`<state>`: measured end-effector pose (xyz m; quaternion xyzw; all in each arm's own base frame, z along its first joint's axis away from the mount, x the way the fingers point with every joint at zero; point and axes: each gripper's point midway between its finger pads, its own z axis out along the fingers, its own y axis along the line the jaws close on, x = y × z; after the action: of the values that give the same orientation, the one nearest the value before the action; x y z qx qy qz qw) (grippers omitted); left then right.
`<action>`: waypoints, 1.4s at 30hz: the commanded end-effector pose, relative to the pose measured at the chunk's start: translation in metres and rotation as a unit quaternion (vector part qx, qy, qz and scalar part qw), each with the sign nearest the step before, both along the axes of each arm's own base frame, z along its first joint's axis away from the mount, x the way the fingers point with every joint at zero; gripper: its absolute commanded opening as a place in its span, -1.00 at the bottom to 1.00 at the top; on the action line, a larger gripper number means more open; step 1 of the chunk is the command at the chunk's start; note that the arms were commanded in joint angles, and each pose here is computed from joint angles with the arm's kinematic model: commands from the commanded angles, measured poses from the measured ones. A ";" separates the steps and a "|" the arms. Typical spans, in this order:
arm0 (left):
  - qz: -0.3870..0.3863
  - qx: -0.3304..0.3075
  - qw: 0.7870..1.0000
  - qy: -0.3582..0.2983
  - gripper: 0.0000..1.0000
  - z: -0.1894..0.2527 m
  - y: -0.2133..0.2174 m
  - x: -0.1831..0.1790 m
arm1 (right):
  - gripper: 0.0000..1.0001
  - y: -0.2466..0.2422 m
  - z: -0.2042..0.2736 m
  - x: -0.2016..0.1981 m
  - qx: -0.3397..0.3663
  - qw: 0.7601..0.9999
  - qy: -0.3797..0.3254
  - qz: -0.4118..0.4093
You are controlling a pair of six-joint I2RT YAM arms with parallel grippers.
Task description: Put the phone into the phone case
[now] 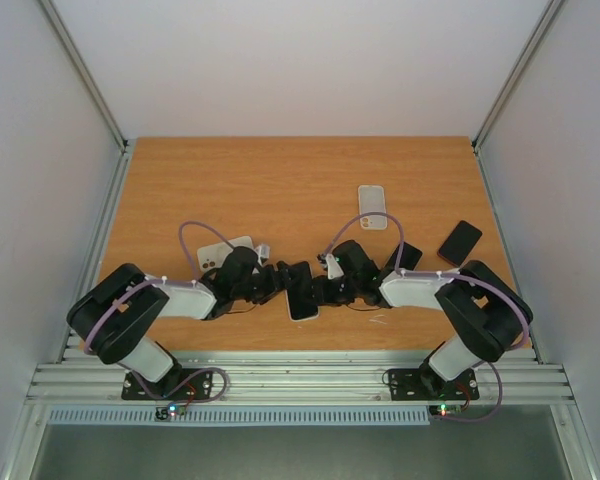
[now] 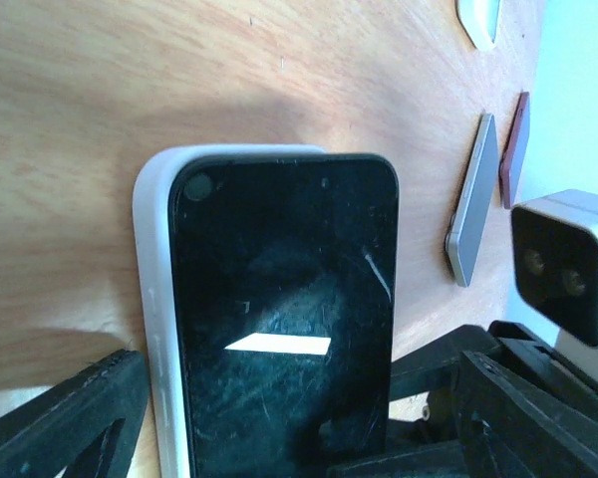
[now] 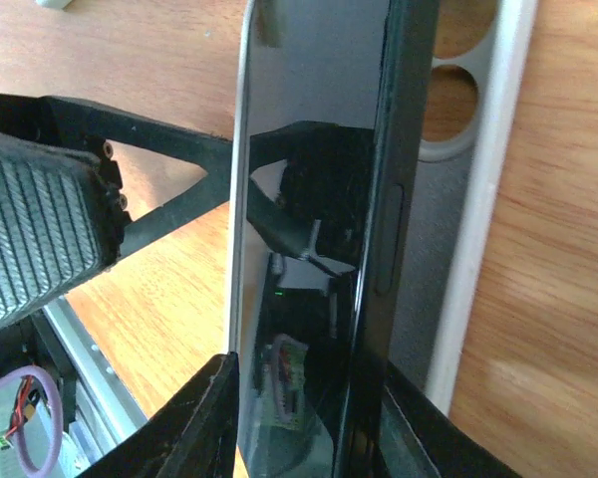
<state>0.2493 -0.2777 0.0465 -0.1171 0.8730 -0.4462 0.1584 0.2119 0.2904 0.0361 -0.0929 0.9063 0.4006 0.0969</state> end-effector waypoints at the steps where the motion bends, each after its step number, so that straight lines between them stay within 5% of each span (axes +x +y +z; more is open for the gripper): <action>1: -0.004 0.022 0.999 0.024 0.69 -0.014 0.010 -0.017 | -0.28 -0.004 0.012 0.001 -0.021 0.999 -0.025 0.002; 10: -0.003 0.039 0.999 0.035 0.61 -0.019 0.018 -0.028 | -0.26 -0.023 0.011 0.000 -0.105 0.993 -0.045 -0.003; 16: -0.011 0.045 0.998 0.038 0.44 -0.020 0.015 -0.030 | -0.43 -0.023 0.005 0.001 -0.142 0.988 -0.057 0.000; 31: -0.037 0.043 0.997 0.043 0.26 -0.024 -0.003 -0.038 | -0.86 0.010 0.005 -0.005 -0.104 0.993 -0.047 0.035; 36: -0.040 0.033 0.998 0.038 0.25 -0.020 -0.011 -0.042 | -0.91 0.025 0.013 -0.008 -0.070 0.996 -0.036 0.045; 42: -0.031 0.050 0.998 0.033 0.27 -0.017 -0.004 -0.042 | -0.90 0.007 0.007 -0.008 -0.116 0.991 -0.048 0.039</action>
<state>0.2210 -0.2789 0.0364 -0.1077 0.8915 -0.4170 0.1407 0.2084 0.2738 0.0324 -0.1197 0.9518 0.2631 0.1027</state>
